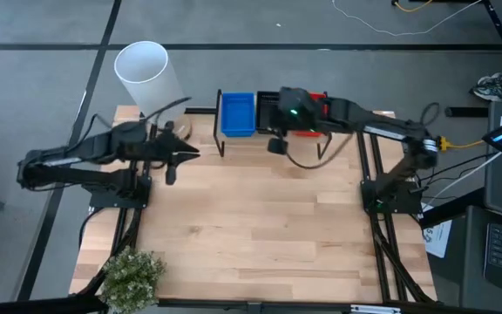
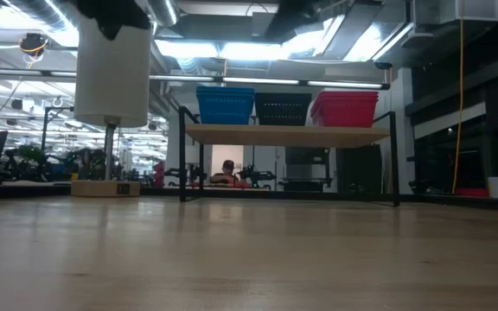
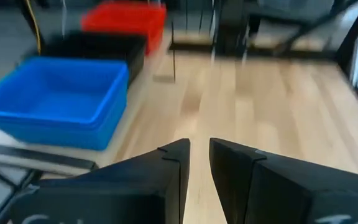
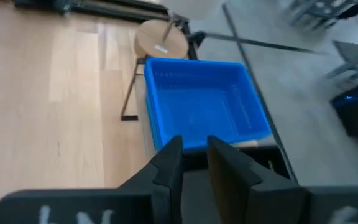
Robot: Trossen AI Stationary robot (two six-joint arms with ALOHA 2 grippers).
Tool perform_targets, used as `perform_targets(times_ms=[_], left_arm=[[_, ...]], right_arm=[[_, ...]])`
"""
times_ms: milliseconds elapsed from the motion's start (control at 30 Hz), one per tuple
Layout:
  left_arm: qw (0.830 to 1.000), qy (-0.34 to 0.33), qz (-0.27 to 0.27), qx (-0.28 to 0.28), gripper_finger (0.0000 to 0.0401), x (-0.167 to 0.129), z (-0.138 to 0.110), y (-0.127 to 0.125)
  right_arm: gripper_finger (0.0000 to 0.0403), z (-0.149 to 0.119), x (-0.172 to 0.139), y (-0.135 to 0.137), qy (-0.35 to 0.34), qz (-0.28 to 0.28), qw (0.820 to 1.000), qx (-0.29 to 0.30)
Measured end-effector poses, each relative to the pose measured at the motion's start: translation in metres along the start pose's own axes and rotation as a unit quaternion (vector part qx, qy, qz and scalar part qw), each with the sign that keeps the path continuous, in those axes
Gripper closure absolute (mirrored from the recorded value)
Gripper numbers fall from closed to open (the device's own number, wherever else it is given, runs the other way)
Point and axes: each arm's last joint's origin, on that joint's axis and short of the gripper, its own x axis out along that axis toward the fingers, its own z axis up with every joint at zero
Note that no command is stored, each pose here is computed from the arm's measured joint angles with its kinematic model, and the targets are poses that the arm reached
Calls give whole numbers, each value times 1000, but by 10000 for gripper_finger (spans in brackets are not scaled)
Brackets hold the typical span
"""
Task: Stack baskets on shelf by color
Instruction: Adjust the stacked black bins on the shelf
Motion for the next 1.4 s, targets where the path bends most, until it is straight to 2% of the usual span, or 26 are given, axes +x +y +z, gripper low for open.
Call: perform_targets(times_ms=[100,200,367,467,600,767,867,1000,1400], left_arm=[[998,-59,9,-21,347,-6,-26,-2],[996,-66,34,-39,347,-3,-53,-2],[995,-72,57,-38,347,13,-90,-6],[994,-84,51,-38,347,22,-111,-9],[993,-96,51,-41,347,27,-134,-12],[992,-106,45,-47,347,20,-139,-16],[993,-95,61,-36,347,17,-143,-17],[993,-87,65,-36,347,14,-145,-18],[995,-61,63,-53,347,15,-151,-20]], right_arm=[[328,15,20,-14,32,12,999,-3],[328,19,40,-33,84,28,996,3],[328,8,71,-56,157,102,982,29],[328,-3,87,-65,195,108,974,46],[328,-8,94,-71,203,106,972,42],[328,-6,92,-73,190,105,976,18],[328,-9,95,-75,198,106,974,16],[328,-18,102,-71,231,118,966,15],[328,-31,92,-66,310,149,939,19]])
